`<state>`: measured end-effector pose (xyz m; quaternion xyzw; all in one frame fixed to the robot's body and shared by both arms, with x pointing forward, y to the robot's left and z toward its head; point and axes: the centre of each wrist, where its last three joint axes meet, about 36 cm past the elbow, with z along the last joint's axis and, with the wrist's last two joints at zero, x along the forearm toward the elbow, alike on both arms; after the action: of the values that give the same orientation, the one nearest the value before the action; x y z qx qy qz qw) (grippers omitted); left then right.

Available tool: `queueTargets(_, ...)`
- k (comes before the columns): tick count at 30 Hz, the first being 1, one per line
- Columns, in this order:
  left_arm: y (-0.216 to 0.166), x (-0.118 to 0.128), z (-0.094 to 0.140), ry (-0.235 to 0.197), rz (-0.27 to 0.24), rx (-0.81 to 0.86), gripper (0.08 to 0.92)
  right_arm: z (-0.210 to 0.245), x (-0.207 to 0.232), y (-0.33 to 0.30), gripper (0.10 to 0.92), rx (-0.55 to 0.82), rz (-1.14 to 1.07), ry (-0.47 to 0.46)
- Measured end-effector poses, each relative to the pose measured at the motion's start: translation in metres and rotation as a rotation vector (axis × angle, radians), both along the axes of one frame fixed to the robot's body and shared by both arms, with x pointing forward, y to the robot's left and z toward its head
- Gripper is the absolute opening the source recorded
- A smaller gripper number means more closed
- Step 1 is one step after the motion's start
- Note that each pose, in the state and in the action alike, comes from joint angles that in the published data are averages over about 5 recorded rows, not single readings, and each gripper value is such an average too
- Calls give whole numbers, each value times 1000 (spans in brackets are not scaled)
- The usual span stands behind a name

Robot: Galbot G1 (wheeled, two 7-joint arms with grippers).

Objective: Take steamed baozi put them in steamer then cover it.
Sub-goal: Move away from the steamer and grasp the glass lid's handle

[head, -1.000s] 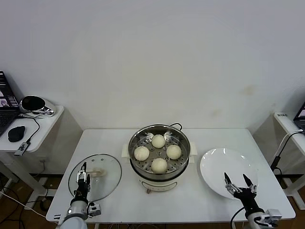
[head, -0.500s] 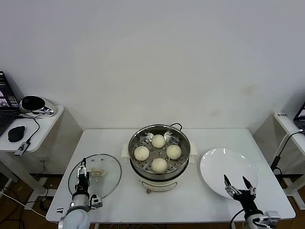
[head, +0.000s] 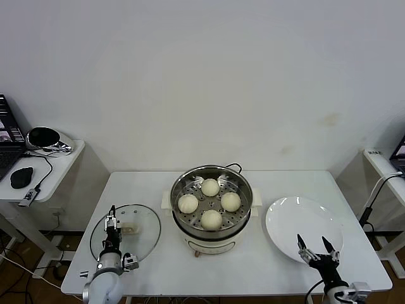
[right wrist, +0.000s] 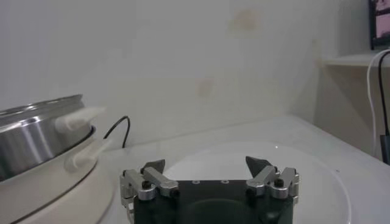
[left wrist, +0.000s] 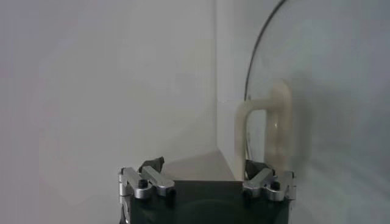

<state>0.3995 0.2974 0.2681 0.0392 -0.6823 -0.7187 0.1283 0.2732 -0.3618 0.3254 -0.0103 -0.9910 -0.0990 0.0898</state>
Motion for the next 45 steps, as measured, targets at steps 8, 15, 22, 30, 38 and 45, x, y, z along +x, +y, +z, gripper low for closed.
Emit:
queueTargets(8, 1, 5, -5, -2, -4, -6, 823, -1, -2, 1, 823, -9, 1, 1)
queueTargets(15, 5, 6, -11, 0, -2, -5, 806, -1, -4, 0, 823, -19, 0, 1)
queueTargets(22, 3, 4, -18, 13, -9, -20, 619, 0, -5, -2, 823, -27, -1, 0)
queueTargets(30, 3, -1, -22, 27, -13, -29, 394, 3, -7, -4, 823, -38, 6, -5)
queueTargets(38, 5, -1, -18, 19, -5, -35, 169, 5, -7, -4, 823, -41, 9, -11)
queueTargets(45, 5, -4, -11, 12, 2, -38, 137, 7, -7, -2, 823, -41, 15, -19)
